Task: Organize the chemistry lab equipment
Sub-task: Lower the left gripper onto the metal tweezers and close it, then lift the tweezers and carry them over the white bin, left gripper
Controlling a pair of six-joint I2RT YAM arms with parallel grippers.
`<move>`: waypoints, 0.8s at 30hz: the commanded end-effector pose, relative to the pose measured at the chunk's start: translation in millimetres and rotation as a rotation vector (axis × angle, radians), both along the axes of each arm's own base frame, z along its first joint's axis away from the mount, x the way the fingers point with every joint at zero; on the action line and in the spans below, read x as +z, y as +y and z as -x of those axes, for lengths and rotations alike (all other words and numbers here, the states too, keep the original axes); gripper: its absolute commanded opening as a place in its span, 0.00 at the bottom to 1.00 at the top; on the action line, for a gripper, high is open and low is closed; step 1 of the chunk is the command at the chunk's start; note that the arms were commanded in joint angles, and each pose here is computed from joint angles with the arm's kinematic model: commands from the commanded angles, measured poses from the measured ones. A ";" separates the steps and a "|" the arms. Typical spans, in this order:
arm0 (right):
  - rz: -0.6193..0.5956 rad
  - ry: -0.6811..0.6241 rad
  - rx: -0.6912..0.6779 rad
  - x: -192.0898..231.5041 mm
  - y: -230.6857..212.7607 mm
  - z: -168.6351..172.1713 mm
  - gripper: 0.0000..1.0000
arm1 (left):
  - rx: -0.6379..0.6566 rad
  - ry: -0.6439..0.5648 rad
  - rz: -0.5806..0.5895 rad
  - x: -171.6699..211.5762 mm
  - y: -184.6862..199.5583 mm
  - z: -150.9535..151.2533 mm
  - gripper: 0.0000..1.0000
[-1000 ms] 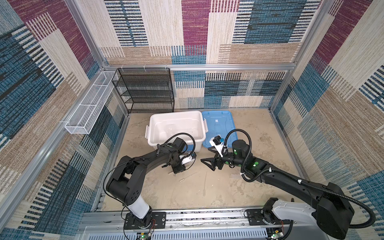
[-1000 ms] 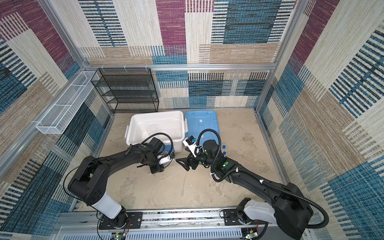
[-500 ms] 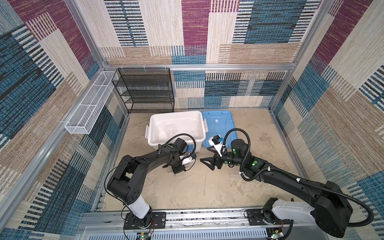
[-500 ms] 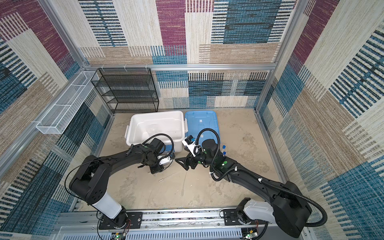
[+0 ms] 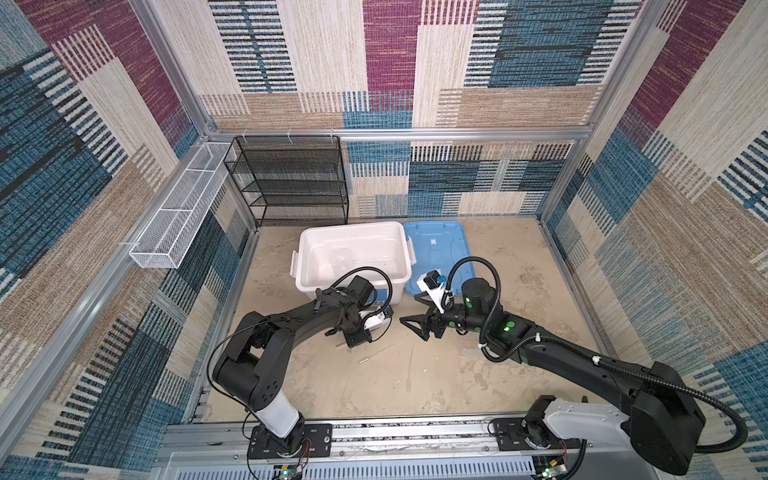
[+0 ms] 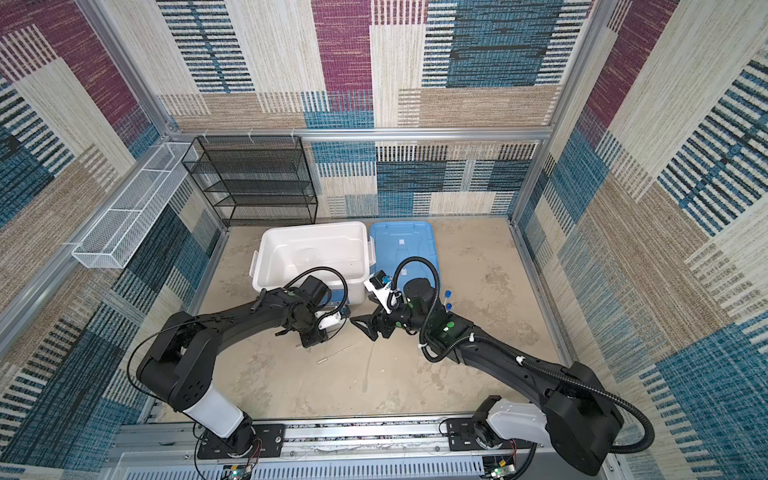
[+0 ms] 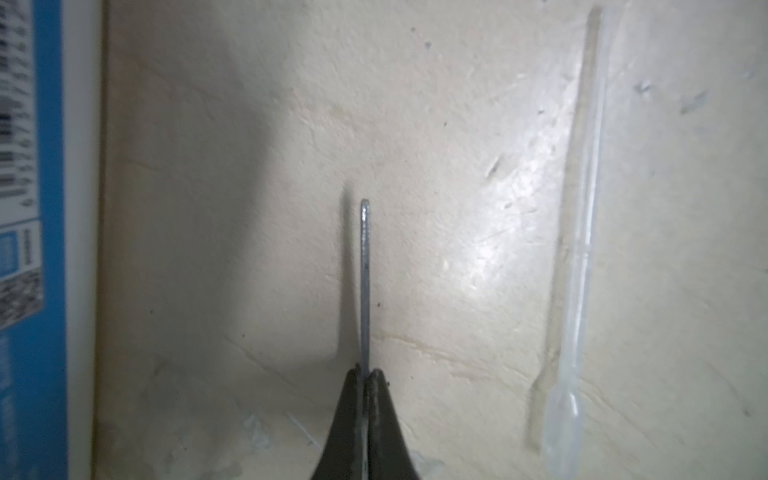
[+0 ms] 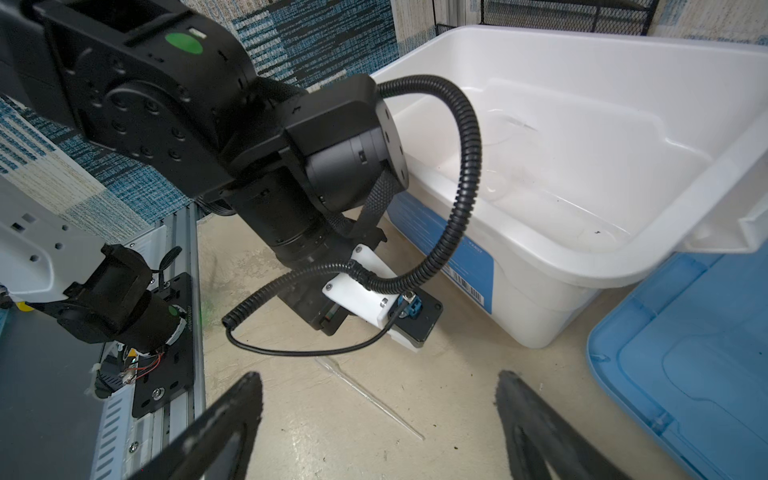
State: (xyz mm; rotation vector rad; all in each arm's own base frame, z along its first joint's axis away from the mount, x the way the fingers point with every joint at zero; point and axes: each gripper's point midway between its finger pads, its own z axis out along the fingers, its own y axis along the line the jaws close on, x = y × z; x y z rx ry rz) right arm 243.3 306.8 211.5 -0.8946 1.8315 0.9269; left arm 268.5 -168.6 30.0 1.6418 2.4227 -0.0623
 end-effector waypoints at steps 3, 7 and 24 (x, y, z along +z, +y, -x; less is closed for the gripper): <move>-0.025 -0.029 -0.012 12.0 2.0 -5.1 0.89 | 0.002 -0.042 0.055 18.3 -5.0 -0.5 0.00; -0.056 -0.063 -0.007 27.6 1.9 -3.6 0.89 | -0.017 -0.123 0.144 48.4 -12.4 0.6 0.00; -0.075 -0.240 -0.067 109.0 8.8 -36.3 0.92 | 0.065 -0.536 0.451 259.6 -9.0 -31.6 0.00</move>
